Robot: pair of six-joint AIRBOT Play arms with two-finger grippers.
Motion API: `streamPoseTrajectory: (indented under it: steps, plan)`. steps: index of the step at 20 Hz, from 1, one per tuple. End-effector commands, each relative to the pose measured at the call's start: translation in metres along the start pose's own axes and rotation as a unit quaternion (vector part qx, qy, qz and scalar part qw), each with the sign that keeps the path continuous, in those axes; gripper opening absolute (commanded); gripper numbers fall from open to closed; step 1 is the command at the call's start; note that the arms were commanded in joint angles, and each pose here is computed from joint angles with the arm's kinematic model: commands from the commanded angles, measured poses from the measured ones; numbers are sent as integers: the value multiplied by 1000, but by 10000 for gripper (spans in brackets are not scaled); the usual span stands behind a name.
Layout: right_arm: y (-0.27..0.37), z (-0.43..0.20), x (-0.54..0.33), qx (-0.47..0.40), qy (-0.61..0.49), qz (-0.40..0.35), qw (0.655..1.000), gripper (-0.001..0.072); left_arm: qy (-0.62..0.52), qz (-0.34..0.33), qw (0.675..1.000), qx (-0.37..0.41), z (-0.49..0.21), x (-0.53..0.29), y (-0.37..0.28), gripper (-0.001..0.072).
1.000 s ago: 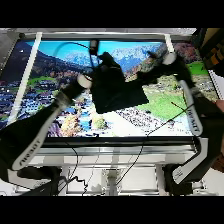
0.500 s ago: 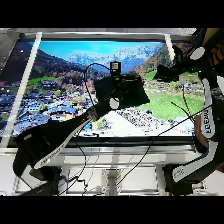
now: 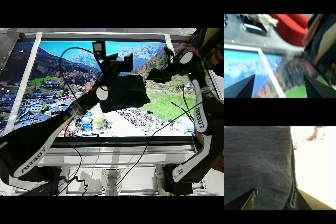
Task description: Fold the clothes and pants, and hang the long-sleeved shirts on hangers.
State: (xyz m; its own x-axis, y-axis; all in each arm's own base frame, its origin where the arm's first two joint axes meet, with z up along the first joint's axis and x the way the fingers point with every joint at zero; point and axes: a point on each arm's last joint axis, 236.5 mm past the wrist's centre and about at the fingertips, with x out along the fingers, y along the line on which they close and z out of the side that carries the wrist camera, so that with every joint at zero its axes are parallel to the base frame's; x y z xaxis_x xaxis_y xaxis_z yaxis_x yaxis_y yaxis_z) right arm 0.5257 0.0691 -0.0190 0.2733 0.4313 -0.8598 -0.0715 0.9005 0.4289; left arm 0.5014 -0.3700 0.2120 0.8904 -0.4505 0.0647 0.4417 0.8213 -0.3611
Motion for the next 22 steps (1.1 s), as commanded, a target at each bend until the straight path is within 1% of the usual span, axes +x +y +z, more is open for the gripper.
streamPoseTrajectory:
  steps: [1,3,5,8,11,14,15,17,19,20,21,22]
  plan:
    - [2,-10,47,37,28,44,998,568,-20,6,1000,0,26,-3,10,697]
    - [0,-14,63,50,40,56,996,580,-19,9,1000,0,26,-2,14,697]
    - [-15,-21,73,47,54,35,997,596,-20,11,1000,1,27,-2,16,697]
    - [-33,-31,81,38,72,6,997,596,-20,12,1000,1,28,-2,17,697]
    - [-35,-36,88,48,82,10,995,596,-20,12,1000,1,28,-2,17,697]
    - [-18,-54,93,63,121,51,989,596,-21,12,1000,1,28,-2,17,697]
    - [-7,-66,96,74,147,79,983,596,-21,12,1000,1,28,-2,17,697]
    - [30,-83,101,98,191,164,963,596,-21,12,1000,1,28,-2,17,697]
    - [70,-87,106,95,201,238,945,595,-16,10,1000,1,26,-2,16,696]
    - [83,-83,112,89,190,248,946,572,-6,4,1000,1,22,-2,14,697]
    - [94,-75,118,87,171,250,949,457,13,-4,1000,1,13,-2,12,696]
    - [106,-70,119,87,159,258,949,276,42,-15,999,8,1,-2,9,692]
